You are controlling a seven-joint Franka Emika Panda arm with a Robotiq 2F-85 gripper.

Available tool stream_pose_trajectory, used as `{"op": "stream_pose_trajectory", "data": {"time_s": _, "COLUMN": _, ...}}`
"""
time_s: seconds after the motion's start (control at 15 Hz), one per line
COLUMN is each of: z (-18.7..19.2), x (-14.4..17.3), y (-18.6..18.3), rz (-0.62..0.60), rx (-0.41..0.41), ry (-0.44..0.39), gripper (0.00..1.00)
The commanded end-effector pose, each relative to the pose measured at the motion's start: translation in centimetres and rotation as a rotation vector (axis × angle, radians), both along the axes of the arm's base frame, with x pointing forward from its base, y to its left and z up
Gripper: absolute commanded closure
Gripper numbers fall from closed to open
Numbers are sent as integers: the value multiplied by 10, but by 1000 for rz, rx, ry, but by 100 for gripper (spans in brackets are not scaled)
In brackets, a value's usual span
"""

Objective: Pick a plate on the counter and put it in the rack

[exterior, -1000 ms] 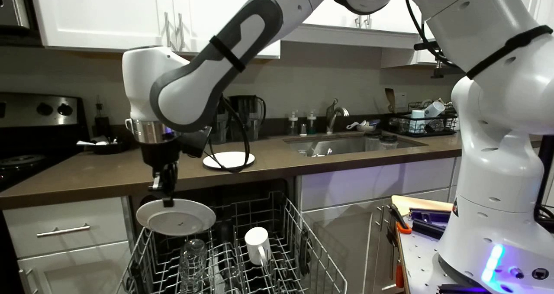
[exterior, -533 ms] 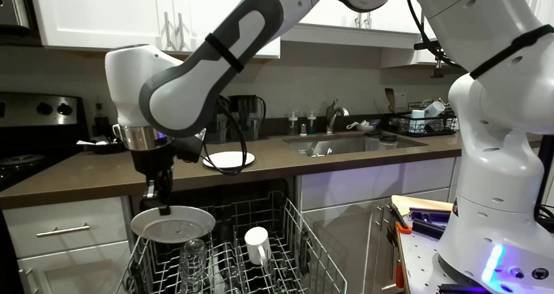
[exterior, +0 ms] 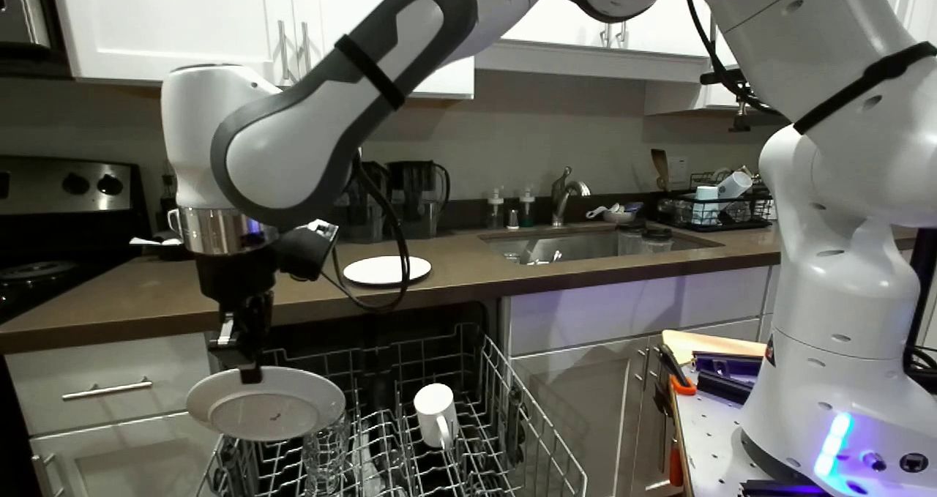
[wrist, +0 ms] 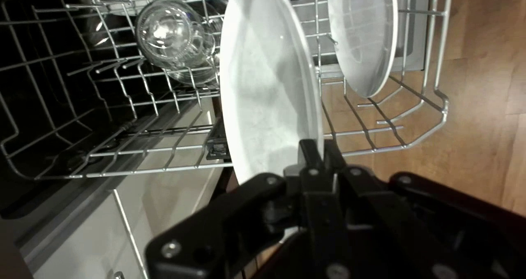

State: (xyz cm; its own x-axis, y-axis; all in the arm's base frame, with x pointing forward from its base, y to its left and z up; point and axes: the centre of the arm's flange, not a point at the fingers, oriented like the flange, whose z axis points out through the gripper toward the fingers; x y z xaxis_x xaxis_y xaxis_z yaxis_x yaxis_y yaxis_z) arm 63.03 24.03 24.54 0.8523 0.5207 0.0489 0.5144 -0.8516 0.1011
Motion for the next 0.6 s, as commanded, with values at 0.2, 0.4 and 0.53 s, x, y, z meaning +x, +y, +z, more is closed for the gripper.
{"op": "stream_pose_trajectory", "data": {"time_s": 0.2, "z": 15, "x": -14, "y": -4, "rz": -2, "rx": 174, "ry": 76, "gripper": 95}}
{"op": "stream_pose_trajectory", "data": {"time_s": 0.4, "z": 10, "x": -20, "y": -4, "rz": 11, "rx": 234, "ry": 128, "gripper": 95}}
{"op": "stream_pose_trajectory", "data": {"time_s": 0.53, "z": 4, "x": -22, "y": -6, "rz": 27, "rx": 248, "ry": 163, "gripper": 95}}
